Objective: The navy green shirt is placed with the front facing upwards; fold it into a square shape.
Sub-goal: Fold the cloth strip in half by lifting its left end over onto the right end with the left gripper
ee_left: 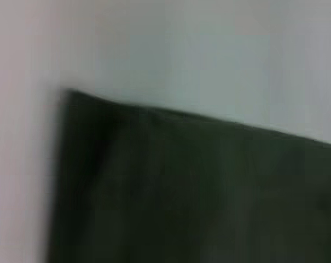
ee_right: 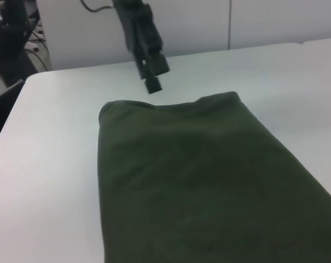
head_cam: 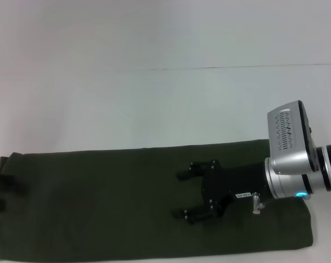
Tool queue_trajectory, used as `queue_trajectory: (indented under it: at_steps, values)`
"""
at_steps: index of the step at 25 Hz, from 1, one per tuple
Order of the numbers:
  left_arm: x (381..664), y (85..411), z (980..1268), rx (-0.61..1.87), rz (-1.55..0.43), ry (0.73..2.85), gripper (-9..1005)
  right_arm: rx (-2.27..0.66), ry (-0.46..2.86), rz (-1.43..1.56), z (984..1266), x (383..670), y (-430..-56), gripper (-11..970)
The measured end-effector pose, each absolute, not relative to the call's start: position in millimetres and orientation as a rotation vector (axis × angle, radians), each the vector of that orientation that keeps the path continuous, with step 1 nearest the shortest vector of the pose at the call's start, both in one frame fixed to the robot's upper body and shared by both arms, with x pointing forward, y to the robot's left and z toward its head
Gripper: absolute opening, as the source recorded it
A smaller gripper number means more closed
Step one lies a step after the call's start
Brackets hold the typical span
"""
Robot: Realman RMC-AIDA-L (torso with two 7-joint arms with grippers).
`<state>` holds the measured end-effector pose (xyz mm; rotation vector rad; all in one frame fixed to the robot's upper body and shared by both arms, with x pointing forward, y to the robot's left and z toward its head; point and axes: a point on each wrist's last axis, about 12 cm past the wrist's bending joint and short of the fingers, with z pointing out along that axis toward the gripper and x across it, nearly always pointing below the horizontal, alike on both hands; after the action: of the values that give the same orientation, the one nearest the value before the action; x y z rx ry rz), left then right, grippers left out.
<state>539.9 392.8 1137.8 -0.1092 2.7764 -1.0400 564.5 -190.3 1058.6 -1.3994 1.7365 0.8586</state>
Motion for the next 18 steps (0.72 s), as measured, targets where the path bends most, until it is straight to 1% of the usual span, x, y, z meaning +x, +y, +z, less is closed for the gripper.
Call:
queue_trajectory:
  at_steps: [2, 4, 8, 14, 18]
  values:
    - [540.0, 383.1, 1133.3, -0.073, -1.117, 2.778, 891, -1.395, 1.739, 0.856, 1058.4, 564.8, -190.5, 916]
    - [541.9, 377.6, 1128.2, -0.059, -1.121, 2.786, 891, -1.389, 1.742, 0.856, 1058.4, 565.0, -190.9, 916]
    - [545.9, 375.8, 1120.4, -0.076, -1.077, 2.791, 891, -1.382, 1.75, 0.86, 1058.0, 564.7, -191.1, 916]
    - [546.6, 385.9, 1112.8, -0.127, -0.934, 2.829, 891, -1.374, 1.753, 0.865, 1057.8, 564.1, -191.7, 915]
    - [547.0, 390.2, 1112.3, -0.148, -0.892, 2.827, 891, -1.361, 1.75, 0.869, 1058.4, 564.3, -191.9, 915]
